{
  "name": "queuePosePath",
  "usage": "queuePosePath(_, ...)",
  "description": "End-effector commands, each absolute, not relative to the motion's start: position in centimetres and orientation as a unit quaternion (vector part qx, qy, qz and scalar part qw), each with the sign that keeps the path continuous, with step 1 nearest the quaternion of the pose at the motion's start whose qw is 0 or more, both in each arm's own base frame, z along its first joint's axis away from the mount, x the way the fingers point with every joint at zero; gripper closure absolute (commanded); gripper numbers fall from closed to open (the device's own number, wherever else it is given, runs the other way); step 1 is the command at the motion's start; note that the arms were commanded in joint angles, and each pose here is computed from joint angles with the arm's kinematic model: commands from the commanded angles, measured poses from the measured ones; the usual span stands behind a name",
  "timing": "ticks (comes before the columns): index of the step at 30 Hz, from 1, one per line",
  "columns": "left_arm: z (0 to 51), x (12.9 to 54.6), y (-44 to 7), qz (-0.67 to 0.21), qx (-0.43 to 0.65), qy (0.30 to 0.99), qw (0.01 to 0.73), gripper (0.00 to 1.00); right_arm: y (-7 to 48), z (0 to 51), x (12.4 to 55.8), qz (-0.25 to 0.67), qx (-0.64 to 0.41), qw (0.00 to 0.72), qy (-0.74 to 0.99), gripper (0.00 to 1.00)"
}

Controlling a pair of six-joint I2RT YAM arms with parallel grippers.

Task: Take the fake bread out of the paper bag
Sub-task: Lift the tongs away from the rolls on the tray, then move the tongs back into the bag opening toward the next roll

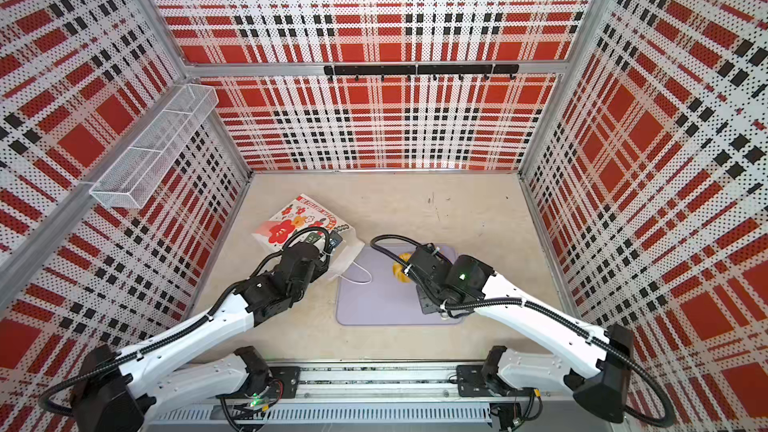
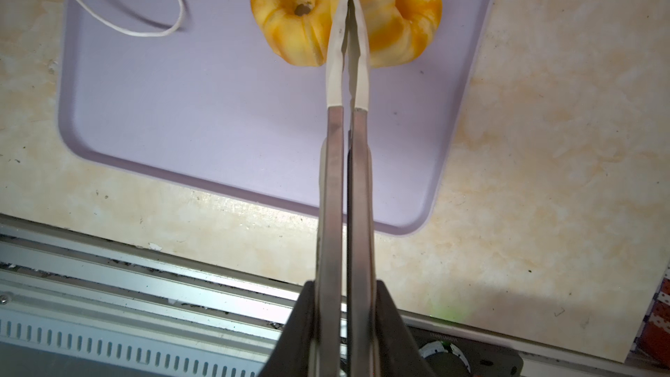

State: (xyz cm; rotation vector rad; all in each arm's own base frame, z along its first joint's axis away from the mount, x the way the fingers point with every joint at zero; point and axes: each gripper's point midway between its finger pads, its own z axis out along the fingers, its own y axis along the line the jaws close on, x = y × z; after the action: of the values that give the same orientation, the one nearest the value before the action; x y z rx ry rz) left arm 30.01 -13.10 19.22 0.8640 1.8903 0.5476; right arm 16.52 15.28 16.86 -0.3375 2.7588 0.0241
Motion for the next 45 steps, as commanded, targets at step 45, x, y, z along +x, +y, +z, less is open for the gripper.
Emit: queuePosePath(45,18.9,28.5,-14.3,0.218,0.374,0.756,0.491,1.00,38.7,19.9,23.1,0.486,-0.163,0.198,0.835,0.71)
